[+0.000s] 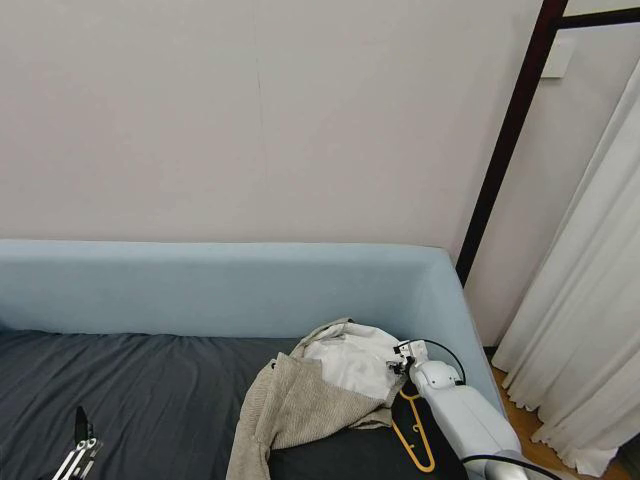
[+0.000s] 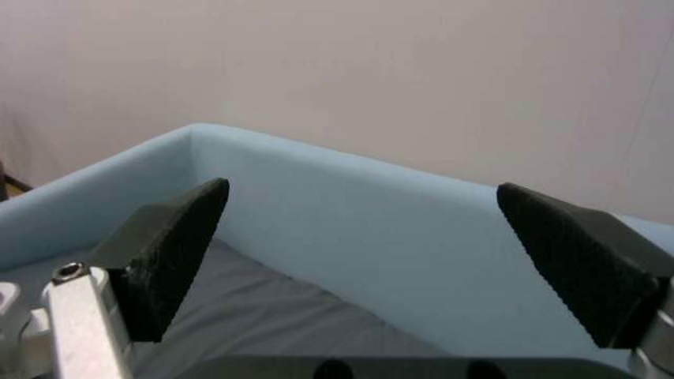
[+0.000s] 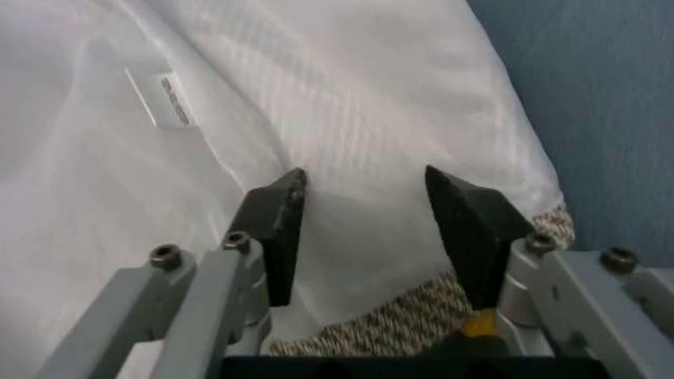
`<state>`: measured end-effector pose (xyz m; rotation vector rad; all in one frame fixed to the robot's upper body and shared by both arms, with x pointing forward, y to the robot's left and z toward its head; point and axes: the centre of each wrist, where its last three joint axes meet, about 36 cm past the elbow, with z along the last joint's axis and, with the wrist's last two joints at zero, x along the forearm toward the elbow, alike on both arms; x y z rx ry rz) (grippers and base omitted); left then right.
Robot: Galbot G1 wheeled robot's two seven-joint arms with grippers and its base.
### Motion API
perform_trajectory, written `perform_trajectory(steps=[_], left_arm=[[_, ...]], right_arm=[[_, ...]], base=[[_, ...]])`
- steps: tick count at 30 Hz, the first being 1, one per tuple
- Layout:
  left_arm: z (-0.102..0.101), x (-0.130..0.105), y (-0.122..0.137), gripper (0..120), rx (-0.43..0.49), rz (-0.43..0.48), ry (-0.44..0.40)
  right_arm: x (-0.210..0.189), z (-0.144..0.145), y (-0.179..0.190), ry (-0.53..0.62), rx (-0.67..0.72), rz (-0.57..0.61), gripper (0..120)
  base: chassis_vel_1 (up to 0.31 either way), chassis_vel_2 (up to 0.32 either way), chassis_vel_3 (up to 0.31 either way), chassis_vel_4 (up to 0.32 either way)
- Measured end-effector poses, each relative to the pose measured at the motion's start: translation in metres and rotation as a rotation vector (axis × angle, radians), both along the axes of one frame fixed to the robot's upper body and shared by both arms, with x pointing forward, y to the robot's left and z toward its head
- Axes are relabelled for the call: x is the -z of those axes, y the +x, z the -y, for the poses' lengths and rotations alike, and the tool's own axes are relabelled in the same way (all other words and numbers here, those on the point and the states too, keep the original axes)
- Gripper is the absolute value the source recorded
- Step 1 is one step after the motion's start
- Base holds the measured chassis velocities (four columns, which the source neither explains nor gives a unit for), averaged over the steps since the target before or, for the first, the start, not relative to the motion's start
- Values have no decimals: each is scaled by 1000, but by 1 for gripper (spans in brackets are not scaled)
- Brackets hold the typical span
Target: Pick up the clothes from the sofa and hang them on the clothes hanger.
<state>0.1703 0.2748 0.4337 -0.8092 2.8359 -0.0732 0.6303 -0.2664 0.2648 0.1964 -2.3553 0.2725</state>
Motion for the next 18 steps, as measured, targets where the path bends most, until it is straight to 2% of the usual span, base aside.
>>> perform_trajectory(steps=[1,3,5,7,10,11,14,15,18], left_arm=[[0,0,0,100,0,0,0],[0,0,0,100,1,-2,0],[-1,2,1,100,0,-3,0],[-1,3,2,100,0,-3,-1],[1,7,3,100,1,-8,-7],[1,7,3,100,1,-8,-7],[2,7,4,100,6,-6,-5],[2,7,4,100,6,-6,-5],[1,7,5,100,9,-6,0]], right_arm=[[0,0,0,0,0,0,45],[-4,3,-3,23,3,19,36],[-18,6,-5,105,7,61,27],[-24,7,-7,141,7,80,26],[-30,13,-14,198,73,71,39],[-30,13,-14,198,73,71,39],[-26,21,-20,216,150,11,55],[-26,21,-20,216,150,11,55],[-23,25,-25,237,198,-34,67]], base=[[0,0,0,0],[0,0,0,0],[0,0,0,0],[0,0,0,0],[0,0,0,0],[0,0,0,0],[0,0,0,0],[0,0,0,0],[0,0,0,0]])
